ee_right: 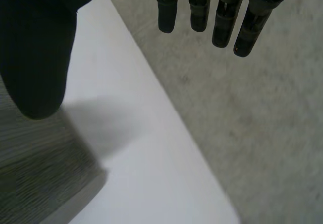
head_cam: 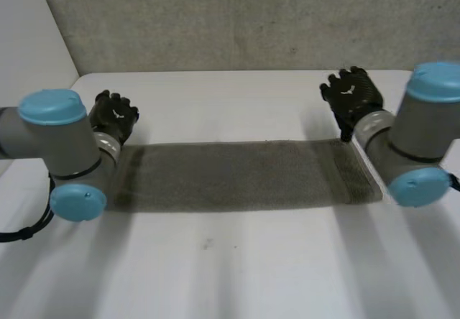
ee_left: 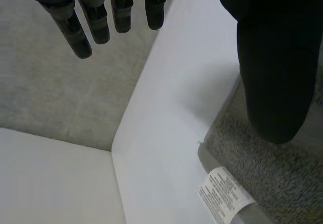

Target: Fold the laundry

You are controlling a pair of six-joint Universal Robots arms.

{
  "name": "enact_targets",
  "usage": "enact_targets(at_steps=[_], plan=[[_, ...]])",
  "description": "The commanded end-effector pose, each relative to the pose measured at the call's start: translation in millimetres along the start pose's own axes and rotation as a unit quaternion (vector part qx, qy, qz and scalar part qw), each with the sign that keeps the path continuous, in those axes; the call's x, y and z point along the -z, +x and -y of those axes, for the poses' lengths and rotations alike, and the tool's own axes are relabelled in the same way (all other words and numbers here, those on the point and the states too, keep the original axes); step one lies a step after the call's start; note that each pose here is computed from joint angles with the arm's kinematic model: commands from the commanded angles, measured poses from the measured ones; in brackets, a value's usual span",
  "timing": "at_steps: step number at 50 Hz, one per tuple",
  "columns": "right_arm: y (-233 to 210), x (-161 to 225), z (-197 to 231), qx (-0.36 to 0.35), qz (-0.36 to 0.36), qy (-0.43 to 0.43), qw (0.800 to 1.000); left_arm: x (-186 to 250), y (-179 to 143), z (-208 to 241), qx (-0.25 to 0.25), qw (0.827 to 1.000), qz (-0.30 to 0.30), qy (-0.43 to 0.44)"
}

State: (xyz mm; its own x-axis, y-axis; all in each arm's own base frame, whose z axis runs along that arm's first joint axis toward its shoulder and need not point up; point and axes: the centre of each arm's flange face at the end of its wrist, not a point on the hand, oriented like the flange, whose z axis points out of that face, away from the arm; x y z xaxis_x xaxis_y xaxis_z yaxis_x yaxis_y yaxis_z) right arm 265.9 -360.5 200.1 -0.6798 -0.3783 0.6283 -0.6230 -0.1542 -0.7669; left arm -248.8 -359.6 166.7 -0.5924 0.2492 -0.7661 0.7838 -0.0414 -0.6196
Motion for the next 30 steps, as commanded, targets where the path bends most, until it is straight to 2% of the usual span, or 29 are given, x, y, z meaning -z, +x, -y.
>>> enact_targets(at_steps=[1, 5, 11, 30], plan=[[14.8, 40.0, -34.3, -0.078, 0.063, -0.141, 0.985, 28.3, -14.0, 13.1, 0.097, 0.995, -0.018, 0.031], [12.0, 52.9, -59.7, -0.138, 0.099, -0.189, 0.967, 41.7, -17.2, 18.8, 0.158, 0.985, -0.042, 0.052], [11.5, 55.5, -84.0, -0.176, 0.112, -0.171, 0.963, 50.2, -17.5, 20.7, 0.216, 0.973, -0.059, 0.057], [5.5, 47.5, -110.8, -0.160, 0.079, -0.143, 0.974, 57.2, -8.3, 16.8, 0.222, 0.972, -0.069, 0.046]])
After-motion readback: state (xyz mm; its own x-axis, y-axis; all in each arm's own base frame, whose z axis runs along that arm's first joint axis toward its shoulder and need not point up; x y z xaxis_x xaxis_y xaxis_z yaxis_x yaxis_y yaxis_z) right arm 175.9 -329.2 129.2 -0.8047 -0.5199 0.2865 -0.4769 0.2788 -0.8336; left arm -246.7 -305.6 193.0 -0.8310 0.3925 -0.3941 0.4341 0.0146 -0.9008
